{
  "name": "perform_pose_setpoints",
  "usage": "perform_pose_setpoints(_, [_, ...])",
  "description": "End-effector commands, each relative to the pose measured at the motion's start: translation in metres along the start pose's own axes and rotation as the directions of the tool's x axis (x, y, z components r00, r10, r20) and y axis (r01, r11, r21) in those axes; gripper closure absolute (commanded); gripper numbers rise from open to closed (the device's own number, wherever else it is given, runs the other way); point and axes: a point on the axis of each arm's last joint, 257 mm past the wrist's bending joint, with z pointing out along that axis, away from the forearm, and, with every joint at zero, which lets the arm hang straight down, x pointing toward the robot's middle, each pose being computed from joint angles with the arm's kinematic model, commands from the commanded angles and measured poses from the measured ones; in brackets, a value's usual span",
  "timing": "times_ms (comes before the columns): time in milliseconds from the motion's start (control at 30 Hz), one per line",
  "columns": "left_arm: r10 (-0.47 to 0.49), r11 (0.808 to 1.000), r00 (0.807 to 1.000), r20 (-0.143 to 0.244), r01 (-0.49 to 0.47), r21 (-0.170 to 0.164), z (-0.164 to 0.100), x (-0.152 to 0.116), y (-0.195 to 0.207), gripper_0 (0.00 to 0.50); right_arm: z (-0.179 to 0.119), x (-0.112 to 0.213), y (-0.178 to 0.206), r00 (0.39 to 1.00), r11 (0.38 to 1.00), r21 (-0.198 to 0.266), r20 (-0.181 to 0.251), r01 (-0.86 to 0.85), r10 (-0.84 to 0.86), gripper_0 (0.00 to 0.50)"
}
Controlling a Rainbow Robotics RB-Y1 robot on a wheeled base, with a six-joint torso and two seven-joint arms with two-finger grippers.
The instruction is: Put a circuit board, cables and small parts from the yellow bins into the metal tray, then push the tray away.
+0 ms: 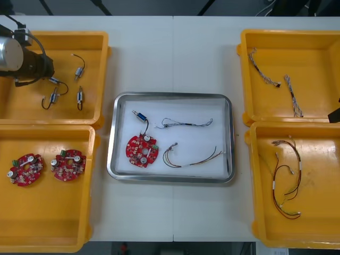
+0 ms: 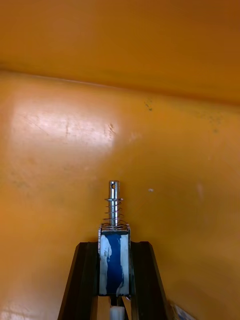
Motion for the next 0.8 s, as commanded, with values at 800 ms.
perform_pose_setpoints(800, [0.012, 0.998, 0.986, -0.165, -0.003, 0.055, -0.169, -0.058, -0.033, 0.500, 0.003, 0.017, -0.033, 0.997, 0.995, 0.068, 0.012, -0.072, 0.071, 0.000])
